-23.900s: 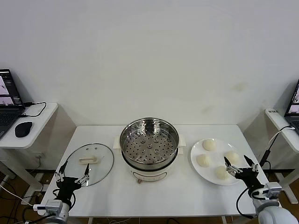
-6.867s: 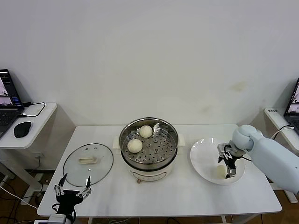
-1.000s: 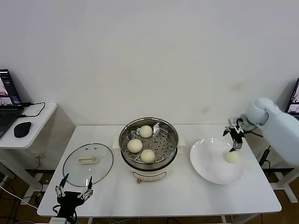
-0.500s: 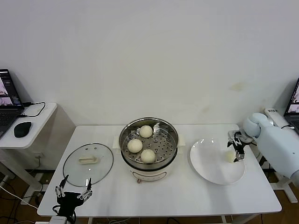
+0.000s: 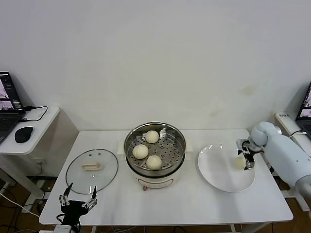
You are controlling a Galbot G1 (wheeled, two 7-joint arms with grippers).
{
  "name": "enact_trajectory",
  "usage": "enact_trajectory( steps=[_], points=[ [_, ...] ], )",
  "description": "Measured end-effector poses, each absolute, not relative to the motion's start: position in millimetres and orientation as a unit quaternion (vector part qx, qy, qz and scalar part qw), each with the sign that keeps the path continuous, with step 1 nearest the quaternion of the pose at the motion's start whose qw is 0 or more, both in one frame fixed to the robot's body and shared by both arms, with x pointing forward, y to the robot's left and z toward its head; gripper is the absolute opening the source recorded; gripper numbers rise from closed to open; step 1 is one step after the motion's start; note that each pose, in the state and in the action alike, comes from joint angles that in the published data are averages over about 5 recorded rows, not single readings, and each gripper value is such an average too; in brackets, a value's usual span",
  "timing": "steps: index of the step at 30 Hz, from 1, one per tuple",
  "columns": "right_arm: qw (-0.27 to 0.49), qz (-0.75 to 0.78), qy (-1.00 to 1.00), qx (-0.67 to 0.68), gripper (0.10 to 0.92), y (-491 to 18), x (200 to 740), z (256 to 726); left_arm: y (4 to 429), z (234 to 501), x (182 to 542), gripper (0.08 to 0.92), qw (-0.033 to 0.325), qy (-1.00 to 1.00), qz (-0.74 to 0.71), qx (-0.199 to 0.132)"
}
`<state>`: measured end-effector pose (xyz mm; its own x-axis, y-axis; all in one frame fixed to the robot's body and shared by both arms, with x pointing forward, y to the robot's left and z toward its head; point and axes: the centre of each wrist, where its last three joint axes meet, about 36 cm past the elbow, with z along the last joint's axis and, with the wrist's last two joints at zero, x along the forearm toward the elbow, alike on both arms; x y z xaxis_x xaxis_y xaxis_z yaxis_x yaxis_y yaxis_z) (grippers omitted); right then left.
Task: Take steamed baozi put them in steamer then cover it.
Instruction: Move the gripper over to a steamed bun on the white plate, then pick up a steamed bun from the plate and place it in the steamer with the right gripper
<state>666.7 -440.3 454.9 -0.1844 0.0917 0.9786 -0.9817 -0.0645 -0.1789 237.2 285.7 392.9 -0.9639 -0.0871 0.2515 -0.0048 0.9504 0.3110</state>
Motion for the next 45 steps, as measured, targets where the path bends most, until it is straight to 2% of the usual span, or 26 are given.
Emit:
enact_trajectory(
  steps=[10,13,18,21,33,45],
  points=[
    [0.462,0.579,-0.509,0.438,0.818,-442,666,449,285,392,237,0.823,0.133,-0.978,-0.155,0.024],
    [0.462,0.577,-0.512,0.437,0.772,-442,666,449,285,392,237,0.823,0.133,-0.979,-0.155,0.024],
    [0.462,0.573,-0.517,0.437,0.630,-444,665,451,283,391,238,0.823,0.133,-0.979,-0.153,0.023],
    [0.461,0.572,-0.519,0.436,0.575,-444,665,454,282,390,238,0.823,0.133,-0.979,-0.152,0.022],
    [0.432,0.567,-0.550,0.435,0.560,-438,669,504,279,392,242,0.823,0.126,-0.980,-0.150,0.019],
    [0.356,0.540,-0.591,0.481,0.560,-361,687,591,284,405,244,0.823,0.108,-0.981,-0.161,0.025]
  ],
)
